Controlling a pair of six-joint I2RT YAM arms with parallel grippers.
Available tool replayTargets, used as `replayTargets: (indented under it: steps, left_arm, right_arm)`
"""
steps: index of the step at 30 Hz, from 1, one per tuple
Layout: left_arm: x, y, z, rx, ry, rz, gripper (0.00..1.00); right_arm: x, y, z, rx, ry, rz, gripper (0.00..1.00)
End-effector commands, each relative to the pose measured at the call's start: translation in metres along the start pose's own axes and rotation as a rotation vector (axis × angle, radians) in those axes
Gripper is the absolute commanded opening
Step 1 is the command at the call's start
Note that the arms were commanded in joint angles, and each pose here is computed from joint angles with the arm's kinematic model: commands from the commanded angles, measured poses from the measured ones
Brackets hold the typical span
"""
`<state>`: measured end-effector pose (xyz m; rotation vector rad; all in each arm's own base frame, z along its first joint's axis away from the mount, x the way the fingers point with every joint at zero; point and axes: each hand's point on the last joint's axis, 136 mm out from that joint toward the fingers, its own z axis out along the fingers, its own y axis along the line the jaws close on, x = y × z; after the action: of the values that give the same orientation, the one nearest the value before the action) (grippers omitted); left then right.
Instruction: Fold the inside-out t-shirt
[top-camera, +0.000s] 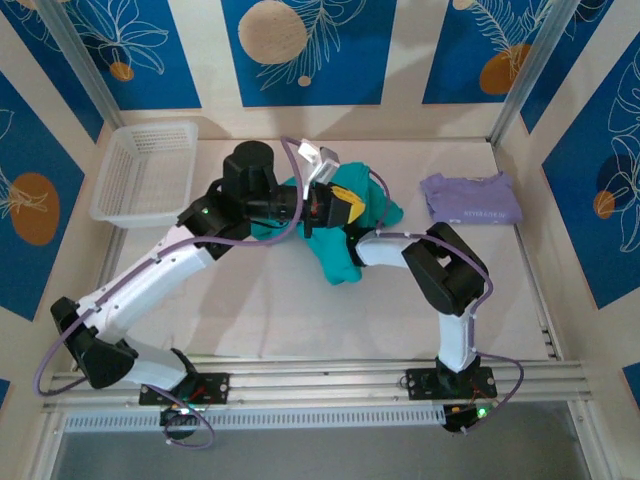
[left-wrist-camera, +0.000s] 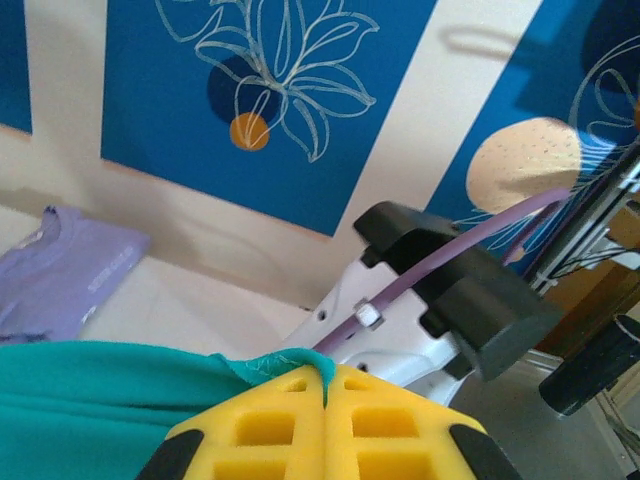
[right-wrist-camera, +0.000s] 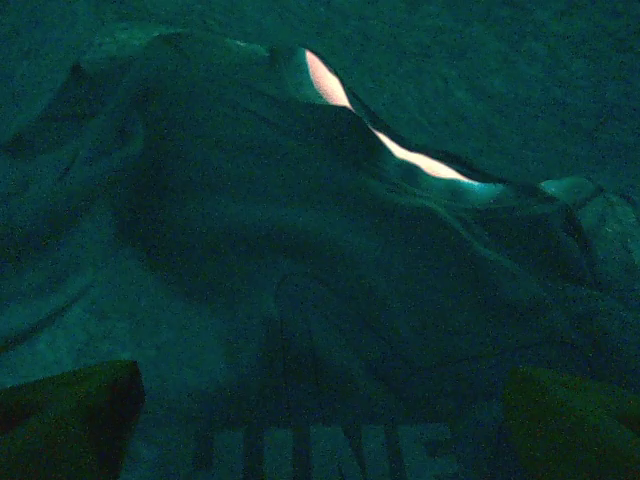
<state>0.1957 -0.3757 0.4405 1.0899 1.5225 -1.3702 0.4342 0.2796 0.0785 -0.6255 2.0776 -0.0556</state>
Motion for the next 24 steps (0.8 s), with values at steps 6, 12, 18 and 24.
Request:
replayTargets:
  steps: [6,12,18,24]
  left_arm:
    - [-0.062,-0.076,-0.035,0.174,-0.146,0.224,0.0]
    - [-0.079,-0.083,-0.052,0.118,-0.199,0.287,0.0]
    - [-0.098,-0.062,-0.066,-0.057,-0.272,0.308,0.0]
    - [-0.103,-0.005,-0.089,-0.385,-0.329,0.281,0.0]
  right_arm:
    - [0.029,-0.007,0.011,-0.017,0.206,0.06,0.93]
    - [0.049,-0.017,0.014,-0.024,0.341,0.073,0.93]
    - [0.07,-0.018,0.013,-0.084,0.447,0.088,0.87]
    - [0.069,-0.017,0.009,-0.193,0.473,0.125,0.26]
